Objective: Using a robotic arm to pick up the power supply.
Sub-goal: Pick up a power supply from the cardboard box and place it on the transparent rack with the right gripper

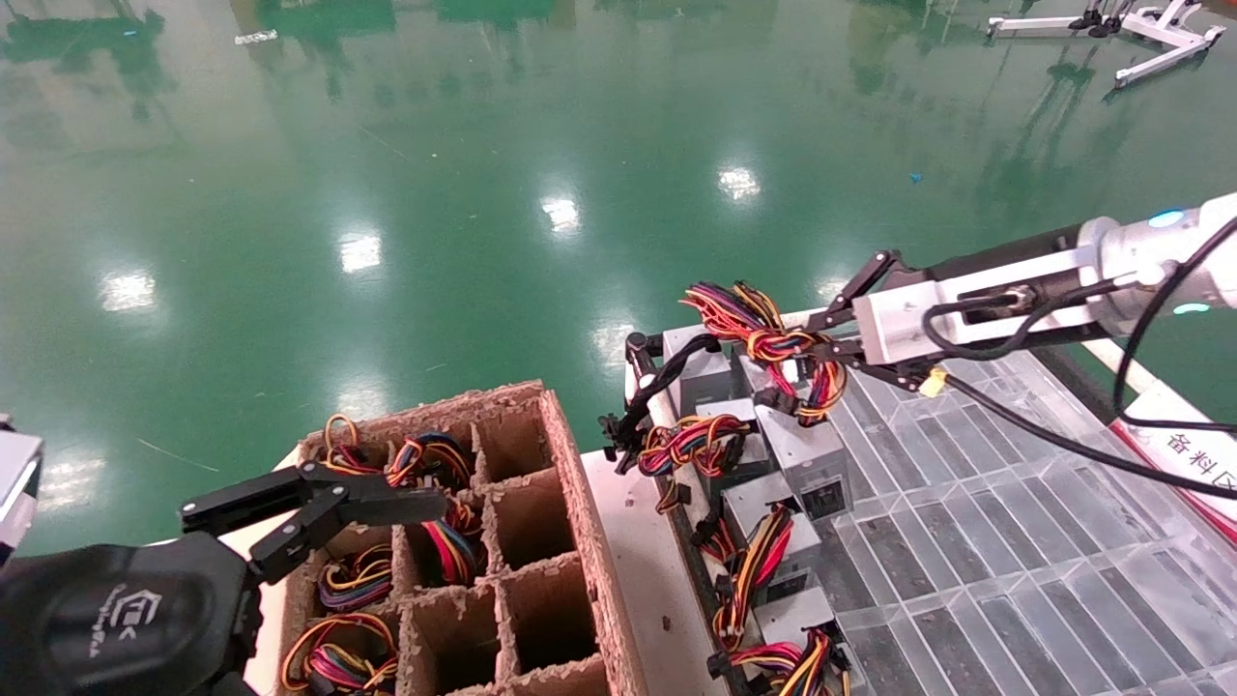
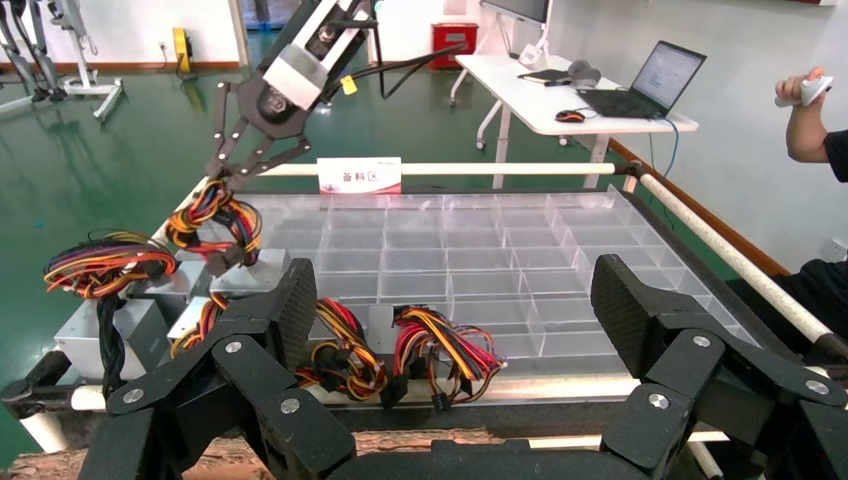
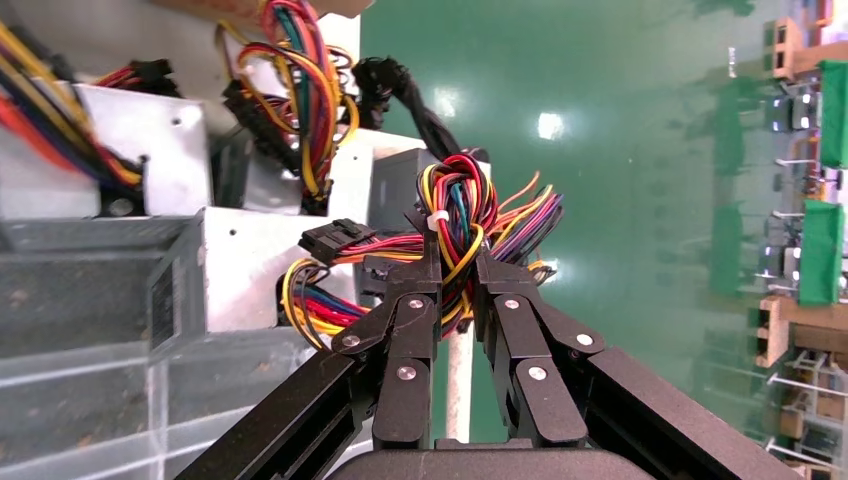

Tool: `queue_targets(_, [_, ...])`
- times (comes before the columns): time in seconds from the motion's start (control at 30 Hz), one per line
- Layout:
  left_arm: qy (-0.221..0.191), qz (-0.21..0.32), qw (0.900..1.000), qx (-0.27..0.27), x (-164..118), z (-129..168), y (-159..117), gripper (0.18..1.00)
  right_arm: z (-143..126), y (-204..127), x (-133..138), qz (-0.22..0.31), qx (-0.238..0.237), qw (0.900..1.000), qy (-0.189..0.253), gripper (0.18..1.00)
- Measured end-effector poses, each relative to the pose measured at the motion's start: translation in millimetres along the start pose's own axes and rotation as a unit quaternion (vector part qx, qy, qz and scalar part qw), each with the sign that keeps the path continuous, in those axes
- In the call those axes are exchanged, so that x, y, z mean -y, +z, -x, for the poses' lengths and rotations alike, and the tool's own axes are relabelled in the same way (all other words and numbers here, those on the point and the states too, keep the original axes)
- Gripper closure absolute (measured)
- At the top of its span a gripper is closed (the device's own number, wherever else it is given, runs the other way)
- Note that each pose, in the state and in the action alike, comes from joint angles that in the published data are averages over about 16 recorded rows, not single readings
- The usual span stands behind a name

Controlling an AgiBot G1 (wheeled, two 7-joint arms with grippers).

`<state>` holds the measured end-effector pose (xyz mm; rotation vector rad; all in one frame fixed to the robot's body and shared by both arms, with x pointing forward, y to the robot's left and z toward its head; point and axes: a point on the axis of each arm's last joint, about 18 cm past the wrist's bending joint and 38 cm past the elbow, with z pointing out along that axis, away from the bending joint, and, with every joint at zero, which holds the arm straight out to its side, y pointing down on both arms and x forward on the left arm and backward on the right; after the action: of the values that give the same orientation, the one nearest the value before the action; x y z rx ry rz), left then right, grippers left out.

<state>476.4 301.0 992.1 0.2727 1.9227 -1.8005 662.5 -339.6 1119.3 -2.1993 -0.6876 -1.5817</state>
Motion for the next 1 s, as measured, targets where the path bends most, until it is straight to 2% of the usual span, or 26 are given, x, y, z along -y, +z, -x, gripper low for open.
queue_targets(0.27, [0.0, 0.0, 1.0, 0.0, 0.0, 0.0, 0.0, 0.184, 2.5, 8.4, -1.3, -0.017, -0.033, 0.998, 0.041, 0.947])
queue_targets(0.57, [0.0, 0.0, 1.0, 0.0, 0.0, 0.0, 0.0, 0.184, 22.6, 12.8, -14.8, -0.036, -0.07, 0.99, 0.12, 0.947])
queue_targets(0.73, [0.0, 0.0, 1.0, 0.0, 0.0, 0.0, 0.0, 0.184, 38.3, 14.2, -26.1, -0.044, -0.094, 0.98, 0.172, 0.948])
queue_targets(1.0, [0.0, 0.0, 1.0, 0.0, 0.0, 0.0, 0.0, 0.184, 59.1, 15.0, -40.8, -0.062, -0.141, 0.956, 0.251, 0.948])
